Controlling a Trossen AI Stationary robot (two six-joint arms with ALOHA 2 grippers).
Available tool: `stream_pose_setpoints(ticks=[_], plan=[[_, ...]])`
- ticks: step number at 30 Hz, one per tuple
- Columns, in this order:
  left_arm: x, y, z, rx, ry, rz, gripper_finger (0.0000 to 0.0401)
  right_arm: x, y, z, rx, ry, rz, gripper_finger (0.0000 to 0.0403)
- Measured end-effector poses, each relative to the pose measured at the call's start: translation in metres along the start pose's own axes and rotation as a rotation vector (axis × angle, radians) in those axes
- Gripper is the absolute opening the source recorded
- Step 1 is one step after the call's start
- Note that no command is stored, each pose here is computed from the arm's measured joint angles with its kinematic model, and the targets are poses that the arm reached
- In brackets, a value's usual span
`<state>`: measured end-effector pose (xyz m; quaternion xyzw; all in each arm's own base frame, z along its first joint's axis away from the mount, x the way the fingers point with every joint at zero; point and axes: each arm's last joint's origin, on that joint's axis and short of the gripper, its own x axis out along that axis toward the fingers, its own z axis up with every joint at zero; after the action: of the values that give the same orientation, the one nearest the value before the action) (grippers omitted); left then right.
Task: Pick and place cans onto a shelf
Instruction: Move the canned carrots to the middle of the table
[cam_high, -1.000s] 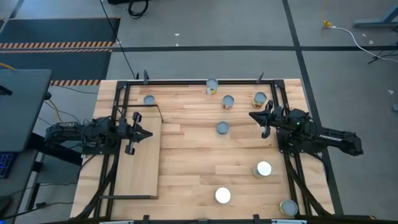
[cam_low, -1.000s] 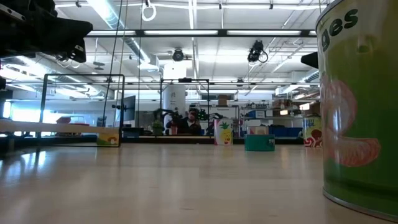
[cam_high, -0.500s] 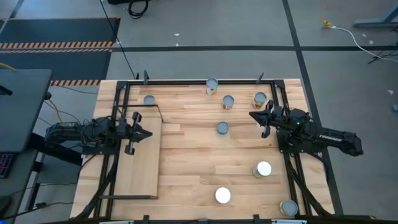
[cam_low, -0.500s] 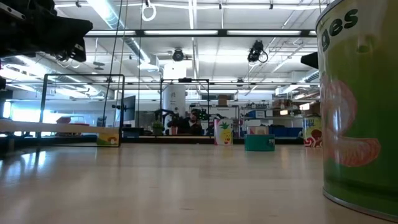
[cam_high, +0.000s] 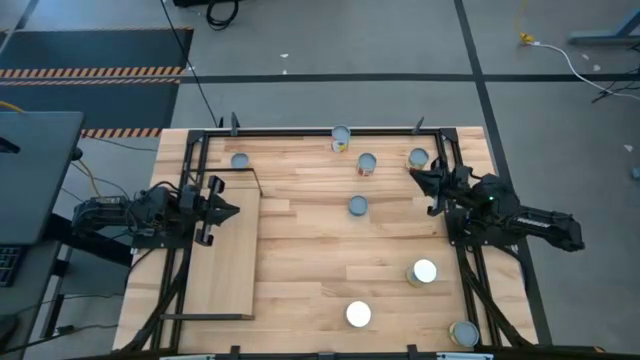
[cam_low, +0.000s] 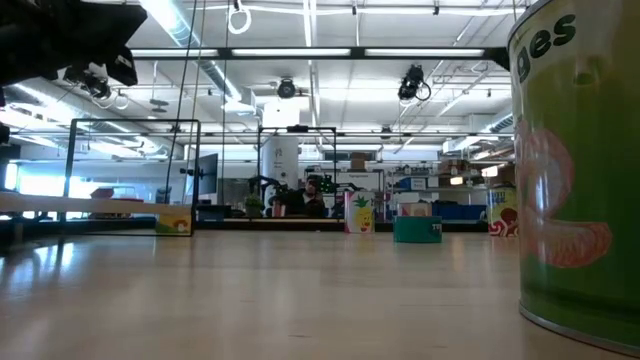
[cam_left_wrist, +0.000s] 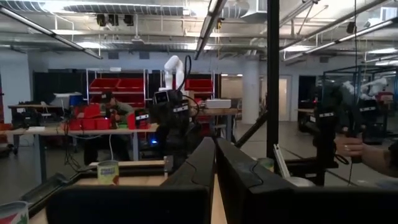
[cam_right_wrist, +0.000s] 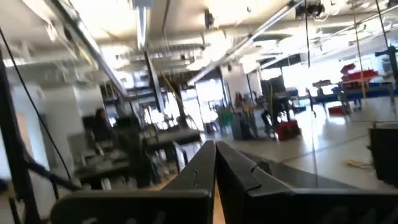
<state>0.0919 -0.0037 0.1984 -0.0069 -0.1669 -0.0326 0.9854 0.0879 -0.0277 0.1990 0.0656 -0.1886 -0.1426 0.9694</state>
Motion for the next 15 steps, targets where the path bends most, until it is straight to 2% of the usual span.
stream_pose_setpoints(ticks=[3,5,8,15], plan=[[0.000,0.000,0.001,-0.008,-0.008,0.000,0.0023,0.002,0.002,0.008,0.016,-0.024,0.019,0.0018],[0.000,0.000,0.002,-0.032,-0.018,0.000,0.0023,0.005,0.008,0.014,0.043,0.004,0.141,0.0018],[0.000,0.000,0.003,-0.045,-0.027,0.004,0.0023,0.013,0.019,0.020,0.101,0.081,0.267,0.0018],[0.000,0.001,0.003,-0.051,-0.027,0.025,0.0023,0.034,0.054,0.006,0.136,0.335,0.348,0.0018]])
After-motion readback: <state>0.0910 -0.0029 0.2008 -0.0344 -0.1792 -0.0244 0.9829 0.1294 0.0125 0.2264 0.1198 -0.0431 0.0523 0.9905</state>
